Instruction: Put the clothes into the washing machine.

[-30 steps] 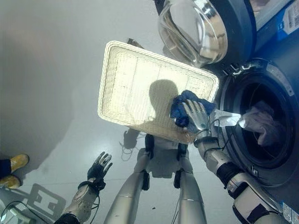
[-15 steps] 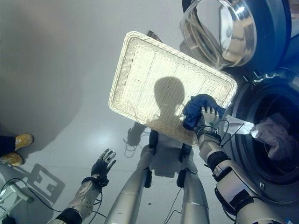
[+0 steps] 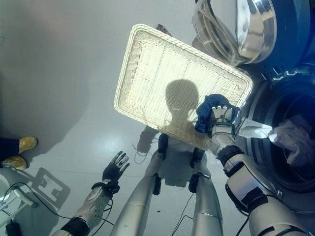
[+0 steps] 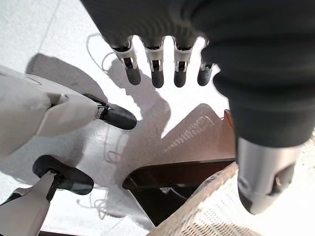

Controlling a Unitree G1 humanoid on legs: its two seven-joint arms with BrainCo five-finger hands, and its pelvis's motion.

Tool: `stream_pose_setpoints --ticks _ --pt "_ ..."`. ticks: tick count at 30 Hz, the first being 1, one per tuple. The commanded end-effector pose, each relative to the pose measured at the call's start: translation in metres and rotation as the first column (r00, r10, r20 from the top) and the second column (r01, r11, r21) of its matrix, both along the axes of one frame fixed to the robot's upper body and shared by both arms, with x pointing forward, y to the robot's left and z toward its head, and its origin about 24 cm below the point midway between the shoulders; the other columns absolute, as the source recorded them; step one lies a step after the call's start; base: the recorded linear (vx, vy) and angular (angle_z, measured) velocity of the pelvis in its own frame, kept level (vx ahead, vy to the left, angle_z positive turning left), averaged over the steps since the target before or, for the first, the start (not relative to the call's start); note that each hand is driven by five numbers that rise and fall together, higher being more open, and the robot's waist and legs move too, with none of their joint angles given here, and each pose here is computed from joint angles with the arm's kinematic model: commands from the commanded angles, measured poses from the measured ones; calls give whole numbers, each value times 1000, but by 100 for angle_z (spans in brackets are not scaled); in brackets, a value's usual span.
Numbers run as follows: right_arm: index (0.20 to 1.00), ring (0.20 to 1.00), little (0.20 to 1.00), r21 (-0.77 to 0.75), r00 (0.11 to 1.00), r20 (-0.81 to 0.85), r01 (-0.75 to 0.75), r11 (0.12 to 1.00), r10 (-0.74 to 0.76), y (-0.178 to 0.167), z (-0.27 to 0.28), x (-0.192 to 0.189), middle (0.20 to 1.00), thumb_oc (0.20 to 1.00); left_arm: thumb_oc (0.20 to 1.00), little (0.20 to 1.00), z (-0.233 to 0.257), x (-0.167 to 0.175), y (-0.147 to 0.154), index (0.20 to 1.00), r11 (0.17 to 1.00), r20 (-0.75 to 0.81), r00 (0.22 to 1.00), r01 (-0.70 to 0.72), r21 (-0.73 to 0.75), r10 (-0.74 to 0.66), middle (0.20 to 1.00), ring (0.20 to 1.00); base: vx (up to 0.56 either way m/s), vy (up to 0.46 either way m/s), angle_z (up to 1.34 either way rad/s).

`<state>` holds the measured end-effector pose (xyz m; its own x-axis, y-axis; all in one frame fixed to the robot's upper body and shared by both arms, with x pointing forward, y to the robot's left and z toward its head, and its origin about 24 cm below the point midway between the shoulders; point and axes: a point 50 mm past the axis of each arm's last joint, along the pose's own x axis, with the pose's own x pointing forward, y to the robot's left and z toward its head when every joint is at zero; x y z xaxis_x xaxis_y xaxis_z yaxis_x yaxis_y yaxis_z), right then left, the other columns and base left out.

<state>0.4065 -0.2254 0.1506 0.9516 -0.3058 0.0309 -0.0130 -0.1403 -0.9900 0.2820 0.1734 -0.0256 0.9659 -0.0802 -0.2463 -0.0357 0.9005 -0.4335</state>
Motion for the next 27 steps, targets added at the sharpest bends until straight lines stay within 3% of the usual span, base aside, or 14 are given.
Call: stream_pose_setpoints --ticks 1,7,12,13,14,15,17,18,19,20,22,23,25,27 --pt "200 200 200 16 945 -306 123 992 -112 -42 -74 -33 200 200 1000 1000 5 6 -17 1000 999 19 999 28 -18 -28 1000 1000 -3 -22 6" --pt "200 200 200 -69 992 -95 72 995 -79 -45 -50 -26 200 200 1000 1000 7 7 -15 1000 1000 31 999 15 -17 -15 1000 1000 -7 -45 3" --pt "200 200 200 172 970 232 28 985 -68 -49 -23 -24 200 200 1000 1000 6 4 -5 1000 1000 28 1000 -10 -4 10 1000 1000 -14 -51 8" --pt "200 200 200 284 948 307 -11 959 -80 -49 -18 -24 200 200 1000 1000 6 3 -1 1000 1000 26 999 -20 -1 20 1000 1000 0 0 0" --pt "200 200 200 597 912 377 -105 795 -162 -45 -13 -25 200 200 1000 1000 5 -1 5 1000 999 24 999 -41 -1 41 1000 1000 0 0 0" --pt "200 200 200 743 897 390 -175 646 -206 -41 -10 -26 200 200 1000 1000 5 -3 9 1000 999 22 998 -54 -3 54 1000 1000 0 0 0" --pt "200 200 200 823 889 394 -228 520 -233 -37 -11 -28 200 200 1000 1000 4 -5 13 1000 998 19 998 -67 -5 68 1000 1000 -5 7 -6" --pt "200 200 200 899 876 402 -322 298 -267 -30 -16 -34 200 200 1000 1000 1 -10 20 1000 996 13 996 -91 -7 92 1000 1000 -9 10 -11" --pt "200 200 200 912 878 398 -348 219 -265 -27 -19 -37 200 200 1000 1000 1 -11 22 1000 995 12 995 -99 -7 99 1000 1000 -22 19 -19" --pt "200 200 200 918 893 366 -393 -59 -261 -19 -27 -43 200 200 1000 1000 0 -14 24 1000 993 10 993 -117 -11 117 1000 1000 -25 12 -20" --pt "200 200 200 900 903 350 -398 -180 -251 -15 -30 -44 200 200 1000 1000 -1 -15 25 1000 993 10 993 -122 -12 122 1000 1000 -22 5 -28" --pt "200 200 200 838 912 334 -402 -368 -237 -8 -33 -45 200 200 1000 1000 -2 -15 26 1000 992 8 992 -127 -14 127 1000 1000 -27 4 -33" --pt "200 200 200 675 920 316 -391 -626 -233 1 -37 -46 200 200 1000 1000 -5 -16 27 1000 990 4 991 -137 -18 137 1000 1000 -43 15 -34" --pt "200 200 200 525 916 325 -380 -761 -234 8 -37 -48 200 200 1000 1000 -8 -17 27 1000 989 -1 989 -146 -25 146 1000 1000 -38 19 -28"
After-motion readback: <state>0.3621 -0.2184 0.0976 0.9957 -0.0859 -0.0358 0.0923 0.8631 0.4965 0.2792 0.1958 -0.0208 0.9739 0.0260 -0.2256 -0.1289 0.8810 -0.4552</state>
